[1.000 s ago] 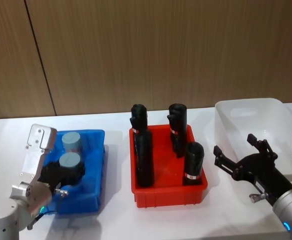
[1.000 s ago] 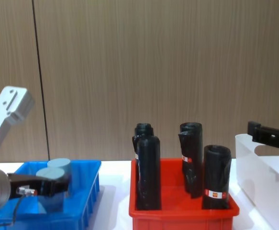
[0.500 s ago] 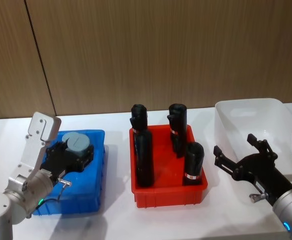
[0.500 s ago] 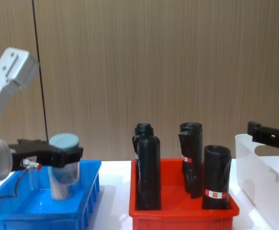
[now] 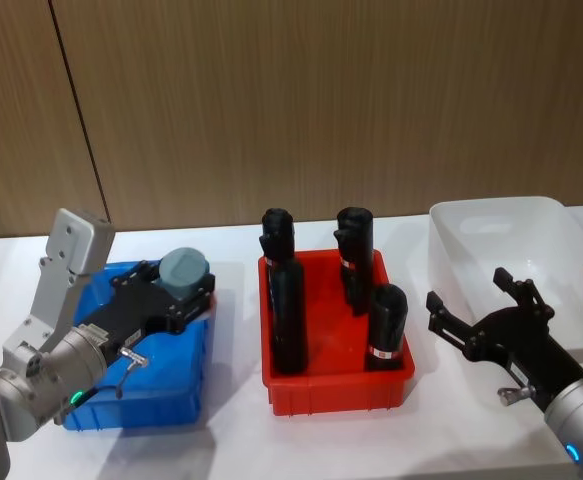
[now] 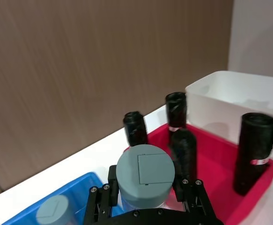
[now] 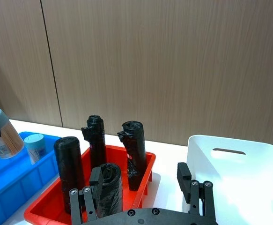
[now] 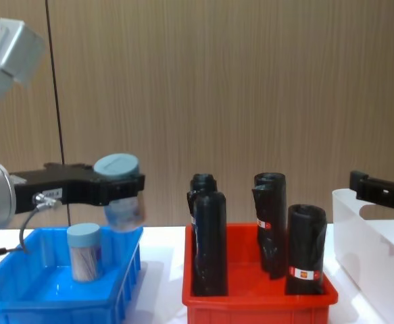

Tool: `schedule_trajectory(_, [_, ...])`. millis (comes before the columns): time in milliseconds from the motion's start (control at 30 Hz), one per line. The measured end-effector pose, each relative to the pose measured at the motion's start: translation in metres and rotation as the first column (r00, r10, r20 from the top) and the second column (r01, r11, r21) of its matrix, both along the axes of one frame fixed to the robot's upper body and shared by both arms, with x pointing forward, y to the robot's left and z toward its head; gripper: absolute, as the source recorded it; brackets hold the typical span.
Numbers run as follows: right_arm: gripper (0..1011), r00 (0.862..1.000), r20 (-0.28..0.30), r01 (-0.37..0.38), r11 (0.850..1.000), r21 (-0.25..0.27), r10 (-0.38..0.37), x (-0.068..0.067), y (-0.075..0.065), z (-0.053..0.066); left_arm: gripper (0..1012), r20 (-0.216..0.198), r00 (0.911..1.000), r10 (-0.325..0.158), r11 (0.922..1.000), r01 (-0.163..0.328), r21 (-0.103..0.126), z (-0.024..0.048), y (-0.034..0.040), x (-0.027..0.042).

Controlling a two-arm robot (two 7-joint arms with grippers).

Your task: Pick the cotton swabs from the blue box and place them into the white box.

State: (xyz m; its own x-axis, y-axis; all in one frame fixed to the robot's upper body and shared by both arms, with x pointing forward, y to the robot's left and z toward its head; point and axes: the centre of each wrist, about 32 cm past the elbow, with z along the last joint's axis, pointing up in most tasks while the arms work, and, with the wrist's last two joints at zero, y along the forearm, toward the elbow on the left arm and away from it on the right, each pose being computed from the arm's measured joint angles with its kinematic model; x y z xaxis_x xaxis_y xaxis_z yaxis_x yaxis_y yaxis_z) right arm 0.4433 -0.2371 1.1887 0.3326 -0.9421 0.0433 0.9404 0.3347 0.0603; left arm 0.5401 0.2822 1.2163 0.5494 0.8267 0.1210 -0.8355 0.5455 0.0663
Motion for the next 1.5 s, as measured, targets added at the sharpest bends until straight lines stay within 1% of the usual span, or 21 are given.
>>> schedule_trajectory(167, [1002,1.000,0.000,0.000,1.000,0.000,0.000,0.000,0.000,0.000,665,0.007,0.9975,-0.070,0.9973,0.070,-0.021,0.0039,0.0032,-0.0006])
schedule_trajectory(267, [1002,1.000,0.000,0.000,1.000,0.000,0.000,0.000,0.000,0.000,665,0.008,0.9914,-0.131,0.9905,0.131,-0.041,0.0056,0.0055,-0.0006])
schedule_trajectory(400, [1002,1.000,0.000,0.000,1.000,0.000,0.000,0.000,0.000,0.000,664,0.009,0.9840,-0.178,0.9825,0.178,-0.054,0.0072,0.0073,0.0002])
schedule_trajectory(467, [1002,1.000,0.000,0.000,1.000,0.000,0.000,0.000,0.000,0.000,664,0.007,0.9738,-0.227,0.9714,0.227,-0.068,0.0075,0.0093,0.0015])
schedule_trajectory(533, [1002,1.000,0.000,0.000,1.000,0.000,0.000,0.000,0.000,0.000,665,0.005,0.9686,-0.249,0.9658,0.248,-0.074,0.0075,0.0103,0.0022])
schedule_trajectory(567, [1002,1.000,0.000,0.000,1.000,0.000,0.000,0.000,0.000,0.000,665,0.004,0.9627,-0.270,0.9596,0.270,-0.080,0.0076,0.0112,0.0031])
schedule_trajectory(600, [1002,1.000,0.000,0.000,1.000,0.000,0.000,0.000,0.000,0.000,665,0.004,0.9627,-0.270,0.9596,0.270,-0.080,0.0076,0.0112,0.0031])
schedule_trajectory(633, [1002,1.000,0.000,0.000,1.000,0.000,0.000,0.000,0.000,0.000,664,0.002,0.9548,-0.297,0.9512,0.296,-0.086,0.0076,0.0121,0.0040])
schedule_trajectory(700, [1001,1.000,0.000,0.000,1.000,0.000,0.000,0.000,0.000,0.000,664,0.000,0.9464,-0.323,0.9424,0.322,-0.092,0.0075,0.0131,0.0052])
schedule_trajectory(767, [1002,1.000,0.000,0.000,1.000,0.000,0.000,0.000,0.000,0.000,665,-0.004,0.9345,-0.356,0.9301,0.354,-0.098,0.0071,0.0142,0.0070])
schedule_trajectory(800, [1002,1.000,0.000,0.000,1.000,0.000,0.000,0.000,0.000,0.000,665,-0.007,0.9262,-0.377,0.9218,0.374,-0.101,0.0068,0.0150,0.0085])
schedule_trajectory(900, [1002,1.000,0.000,0.000,1.000,0.000,0.000,0.000,0.000,0.000,665,-0.013,0.9127,-0.408,0.9082,0.405,-0.105,0.0064,0.0159,0.0105])
schedule_trajectory(933, [1002,1.000,0.000,0.000,1.000,0.000,0.000,0.000,0.000,0.000,664,-0.016,0.9029,-0.430,0.8985,0.425,-0.108,0.0064,0.0163,0.0119])
schedule_trajectory(1000, [1002,1.000,0.000,0.000,1.000,0.000,0.000,0.000,0.000,0.000,665,-0.022,0.8954,-0.445,0.8913,0.440,-0.110,0.0058,0.0166,0.0127])
schedule_trajectory(1033, [1002,1.000,0.000,0.000,1.000,0.000,0.000,0.000,0.000,0.000,665,-0.029,0.8879,-0.459,0.8842,0.454,-0.112,0.0054,0.0169,0.0137])
schedule_trajectory(1100, [1002,1.000,0.000,0.000,1.000,0.000,0.000,0.000,0.000,0.000,665,-0.034,0.8831,-0.468,0.8797,0.462,-0.113,0.0051,0.0170,0.0144])
schedule_trajectory(1167, [1002,1.000,0.000,0.000,1.000,0.000,0.000,0.000,0.000,0.000,665,-0.043,0.8736,-0.485,0.8709,0.478,-0.116,0.0046,0.0172,0.0155])
schedule_trajectory(1200, [1002,1.000,0.000,0.000,1.000,0.000,0.000,0.000,0.000,0.000,665,-0.044,0.8723,-0.487,0.8698,0.480,-0.116,0.0045,0.0171,0.0158])
schedule_trajectory(1267, [1002,1.000,0.000,0.000,1.000,0.000,0.000,0.000,0.000,0.000,665,-0.049,0.8658,-0.498,0.8638,0.490,-0.117,0.0042,0.0170,0.0166])
schedule_trajectory(1367, [1002,1.000,0.000,0.000,1.000,0.000,0.000,0.000,0.000,0.000,665,-0.054,0.8598,-0.508,0.8583,0.500,-0.118,0.0035,0.0165,0.0175])
schedule_trajectory(1500, [1002,1.000,0.000,0.000,1.000,0.000,0.000,0.000,0.000,0.000,665,-0.056,0.8562,-0.514,0.8549,0.505,-0.118,0.0030,0.0160,0.0182])
